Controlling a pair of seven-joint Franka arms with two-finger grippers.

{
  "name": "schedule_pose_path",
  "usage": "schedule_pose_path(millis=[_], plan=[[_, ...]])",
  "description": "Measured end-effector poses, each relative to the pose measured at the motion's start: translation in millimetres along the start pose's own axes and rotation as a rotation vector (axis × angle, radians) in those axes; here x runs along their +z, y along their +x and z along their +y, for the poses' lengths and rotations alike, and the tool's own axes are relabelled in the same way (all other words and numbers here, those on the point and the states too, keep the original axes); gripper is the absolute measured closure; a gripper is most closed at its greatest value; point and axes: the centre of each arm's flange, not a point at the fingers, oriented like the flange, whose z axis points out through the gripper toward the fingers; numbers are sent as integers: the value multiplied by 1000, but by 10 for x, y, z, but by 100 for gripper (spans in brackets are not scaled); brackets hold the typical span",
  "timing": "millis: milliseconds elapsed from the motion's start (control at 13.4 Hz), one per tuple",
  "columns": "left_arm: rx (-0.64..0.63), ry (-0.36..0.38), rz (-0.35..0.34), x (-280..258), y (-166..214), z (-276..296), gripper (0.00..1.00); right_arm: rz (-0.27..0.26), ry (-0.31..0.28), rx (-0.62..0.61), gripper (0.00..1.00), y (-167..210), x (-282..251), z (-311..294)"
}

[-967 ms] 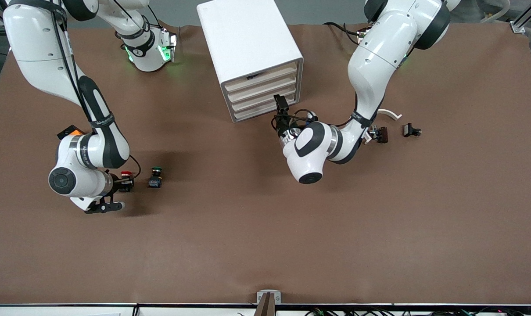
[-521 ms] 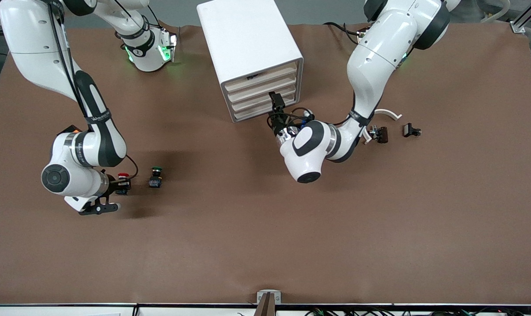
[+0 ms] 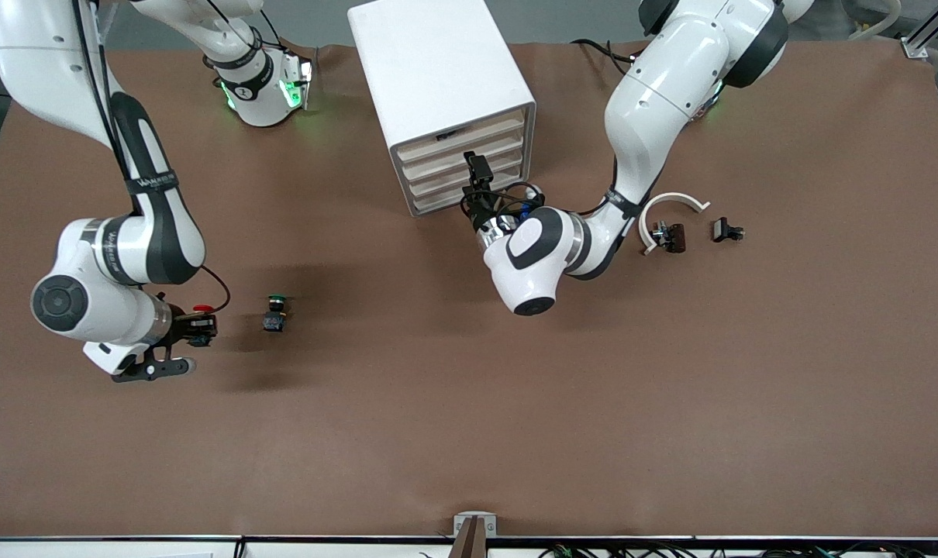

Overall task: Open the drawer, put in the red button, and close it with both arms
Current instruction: 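Pull the top drawer open with the left gripper while the right gripper lifts the button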

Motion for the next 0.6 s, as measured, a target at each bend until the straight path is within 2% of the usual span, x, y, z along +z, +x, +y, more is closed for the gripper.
schedule_pose_path(millis=[74, 149, 298, 372, 446, 595], plan=[[-4, 8, 12, 90, -16, 35, 7, 10, -1, -5, 59, -6, -172, -32], [-10, 17, 22, 179, -23, 80, 16, 18, -2, -9, 59, -20, -324, -65], [-20, 32, 39, 322, -22, 154, 19, 21, -4, -20, 59, -54, -589, -142], [-26, 37, 47, 379, -25, 173, 28, 14, -4, -26, 59, -66, -705, -182], [-38, 40, 52, 414, -26, 181, 29, 1, -3, -30, 59, -73, -816, -218], [-66, 39, 53, 417, -28, 179, 42, -27, -3, -8, 59, -86, -1035, -320]])
